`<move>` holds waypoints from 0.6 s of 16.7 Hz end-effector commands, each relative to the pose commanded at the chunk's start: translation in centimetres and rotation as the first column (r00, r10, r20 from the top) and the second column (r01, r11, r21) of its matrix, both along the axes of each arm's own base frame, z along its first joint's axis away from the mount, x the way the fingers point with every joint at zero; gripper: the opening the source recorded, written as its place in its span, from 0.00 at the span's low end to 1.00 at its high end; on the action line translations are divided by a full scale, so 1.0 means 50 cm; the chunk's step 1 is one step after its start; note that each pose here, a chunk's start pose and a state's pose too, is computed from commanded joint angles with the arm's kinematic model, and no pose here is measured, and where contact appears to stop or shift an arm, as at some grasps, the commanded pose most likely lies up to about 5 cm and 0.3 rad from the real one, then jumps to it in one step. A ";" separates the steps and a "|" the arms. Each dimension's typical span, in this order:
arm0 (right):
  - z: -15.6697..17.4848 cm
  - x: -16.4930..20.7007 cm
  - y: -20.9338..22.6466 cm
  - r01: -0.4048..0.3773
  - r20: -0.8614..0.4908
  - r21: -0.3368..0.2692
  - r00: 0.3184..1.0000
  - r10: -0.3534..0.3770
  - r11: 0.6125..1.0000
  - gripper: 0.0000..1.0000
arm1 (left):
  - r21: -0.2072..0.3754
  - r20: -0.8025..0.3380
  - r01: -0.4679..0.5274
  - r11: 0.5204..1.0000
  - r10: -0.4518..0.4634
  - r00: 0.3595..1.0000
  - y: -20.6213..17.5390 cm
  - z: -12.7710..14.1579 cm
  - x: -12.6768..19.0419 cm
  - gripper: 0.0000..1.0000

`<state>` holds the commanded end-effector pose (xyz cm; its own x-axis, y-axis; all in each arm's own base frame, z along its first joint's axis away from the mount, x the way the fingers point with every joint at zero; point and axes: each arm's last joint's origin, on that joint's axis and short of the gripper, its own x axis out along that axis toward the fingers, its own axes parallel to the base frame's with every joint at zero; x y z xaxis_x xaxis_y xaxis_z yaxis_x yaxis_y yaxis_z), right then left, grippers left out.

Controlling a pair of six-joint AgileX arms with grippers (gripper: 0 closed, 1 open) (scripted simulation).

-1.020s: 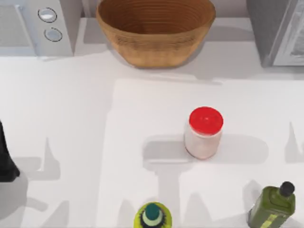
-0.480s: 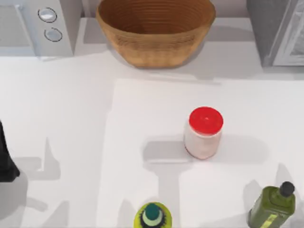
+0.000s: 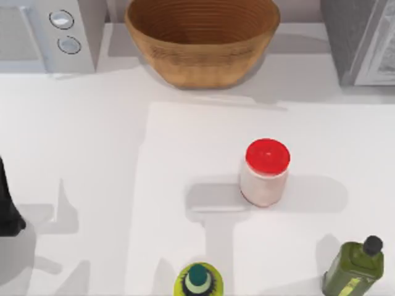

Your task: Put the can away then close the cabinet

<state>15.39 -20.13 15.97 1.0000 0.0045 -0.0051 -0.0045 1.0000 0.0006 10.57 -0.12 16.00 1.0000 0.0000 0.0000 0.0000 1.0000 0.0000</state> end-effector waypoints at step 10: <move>0.045 0.016 -0.056 0.030 -0.005 0.013 1.000 -0.030 0.999 1.00 | 0.000 0.000 0.000 1.000 0.000 1.000 0.000 0.000 0.000 1.00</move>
<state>16.20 -22.95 18.24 0.9996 -0.0251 -0.0101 0.0252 0.9996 0.0134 10.57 -0.12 16.00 1.0000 0.0000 0.0000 0.0000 1.0000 0.0000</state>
